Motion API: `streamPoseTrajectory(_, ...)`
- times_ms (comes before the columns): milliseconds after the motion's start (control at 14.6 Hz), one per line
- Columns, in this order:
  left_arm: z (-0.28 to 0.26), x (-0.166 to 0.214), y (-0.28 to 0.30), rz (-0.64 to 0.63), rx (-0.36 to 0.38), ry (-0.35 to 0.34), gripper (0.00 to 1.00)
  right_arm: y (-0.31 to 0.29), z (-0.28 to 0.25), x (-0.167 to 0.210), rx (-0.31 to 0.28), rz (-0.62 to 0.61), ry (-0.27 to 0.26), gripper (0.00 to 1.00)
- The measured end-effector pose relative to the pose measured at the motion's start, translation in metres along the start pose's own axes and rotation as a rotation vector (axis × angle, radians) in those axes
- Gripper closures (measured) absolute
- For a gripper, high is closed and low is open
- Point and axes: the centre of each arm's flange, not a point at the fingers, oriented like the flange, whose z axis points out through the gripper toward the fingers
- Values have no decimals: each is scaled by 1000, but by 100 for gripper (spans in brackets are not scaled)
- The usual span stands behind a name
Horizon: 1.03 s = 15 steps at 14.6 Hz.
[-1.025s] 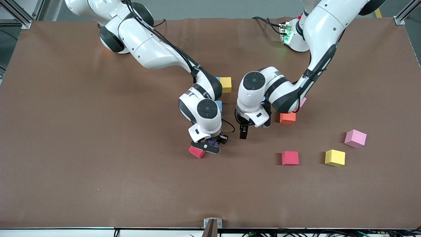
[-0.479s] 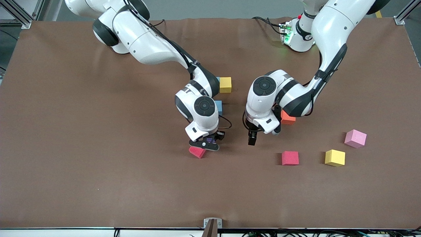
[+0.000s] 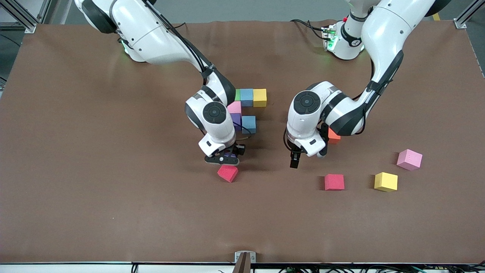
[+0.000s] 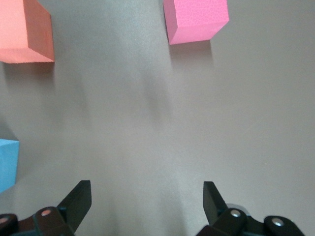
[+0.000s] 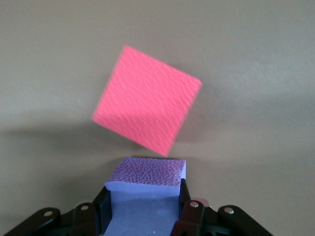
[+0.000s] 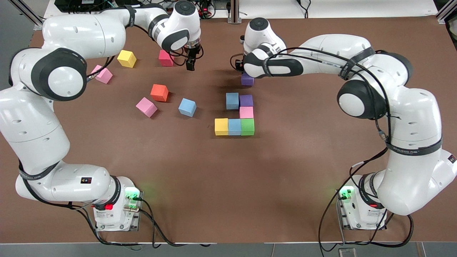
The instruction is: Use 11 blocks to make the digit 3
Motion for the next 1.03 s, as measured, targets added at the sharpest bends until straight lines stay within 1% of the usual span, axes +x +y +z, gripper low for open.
streamPoseTrajectory(205, 1, 1, -2, 2, 12, 8, 0, 2, -5, -10, 51, -4, -33, 47)
streamPoseTrajectory(342, 3, 2, -3, -1, 26, 15, 0, 6, -2, -13, 84, -12, -40, 47)
streamPoseTrajectory(684, 6, 17, 0, -16, 44, 24, 0, 8, 8, -25, 91, -31, -52, 47)
streamPoseTrajectory(957, 13, 18, -9, 41, 95, 43, 0, 3, 9, -32, 98, -41, -59, 47)
streamPoseTrajectory(1025, 18, 16, -15, 54, 112, 44, 1, 2, 9, -35, 105, -44, -56, 47)
